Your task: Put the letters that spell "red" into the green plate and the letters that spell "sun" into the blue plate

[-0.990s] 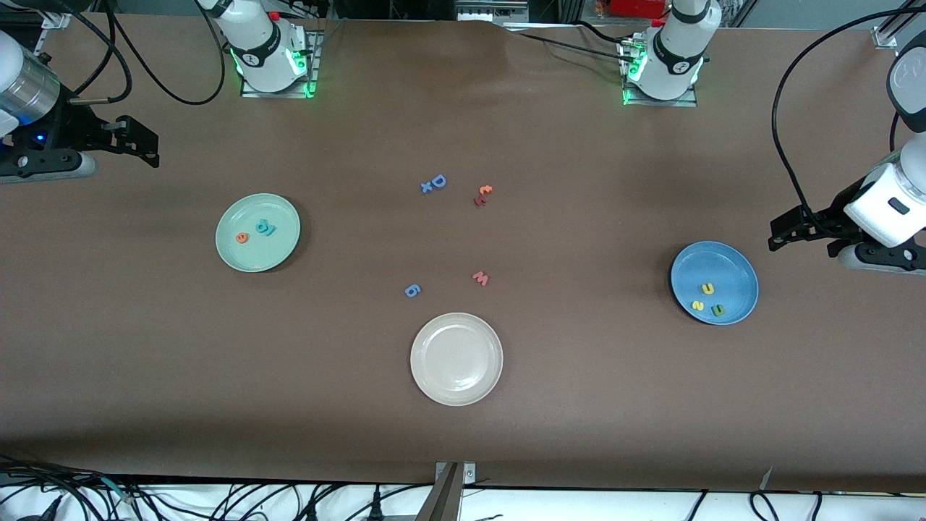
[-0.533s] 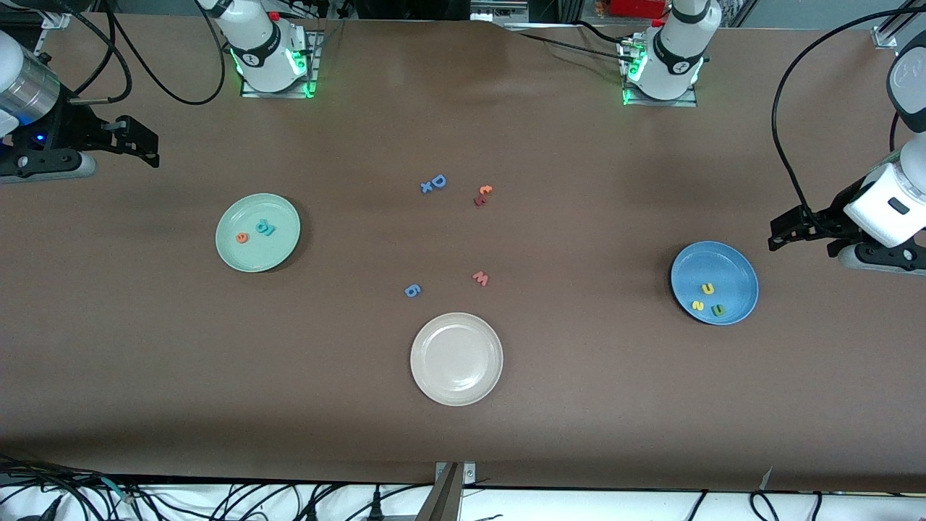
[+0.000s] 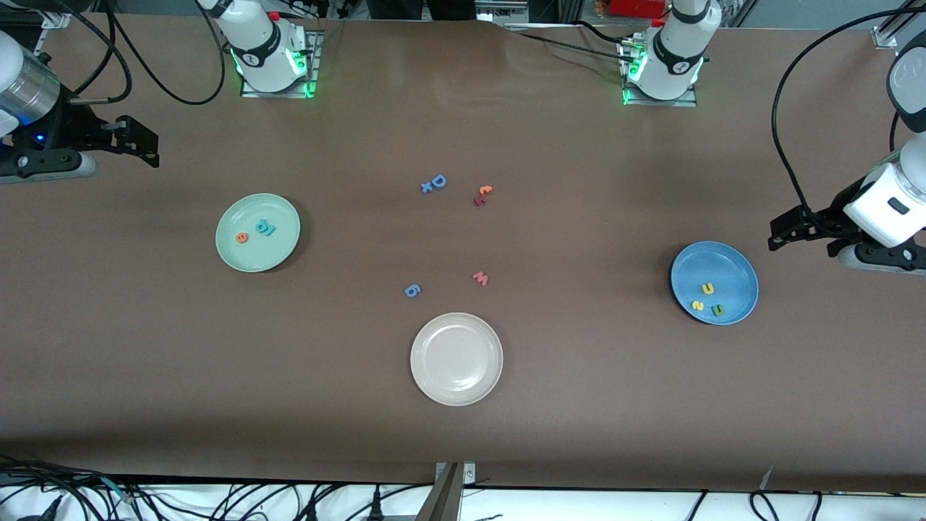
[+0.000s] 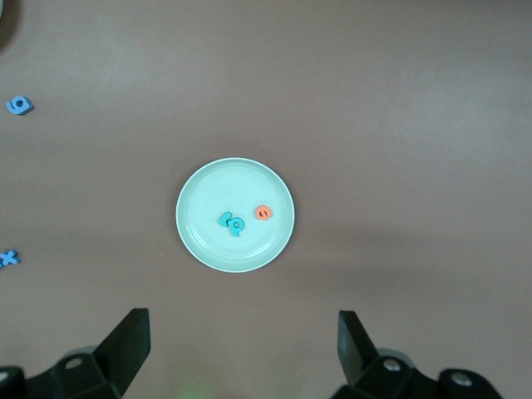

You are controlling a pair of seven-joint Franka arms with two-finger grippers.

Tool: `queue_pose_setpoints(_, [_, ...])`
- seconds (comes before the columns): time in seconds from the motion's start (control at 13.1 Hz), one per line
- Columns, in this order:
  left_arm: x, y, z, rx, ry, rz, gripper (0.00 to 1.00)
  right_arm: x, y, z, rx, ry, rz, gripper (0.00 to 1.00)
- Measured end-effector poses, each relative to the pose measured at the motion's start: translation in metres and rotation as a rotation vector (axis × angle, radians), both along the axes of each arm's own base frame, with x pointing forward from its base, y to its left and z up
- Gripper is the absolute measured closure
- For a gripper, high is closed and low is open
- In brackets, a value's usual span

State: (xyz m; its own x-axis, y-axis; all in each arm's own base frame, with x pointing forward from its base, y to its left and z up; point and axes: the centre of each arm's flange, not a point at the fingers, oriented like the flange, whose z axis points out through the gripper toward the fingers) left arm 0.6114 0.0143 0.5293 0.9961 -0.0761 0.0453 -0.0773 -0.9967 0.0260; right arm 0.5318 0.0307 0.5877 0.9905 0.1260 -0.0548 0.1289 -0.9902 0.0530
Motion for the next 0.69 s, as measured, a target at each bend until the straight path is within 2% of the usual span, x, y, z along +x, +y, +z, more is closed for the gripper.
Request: queue_pose_setpoints(0.69, [0.0002, -0.0022, 0.0013, 0.0, -0.002, -0.004, 0.0, -0.0001, 0.0008, 0.0, 0.0, 0.0, 0.001, 0.0])
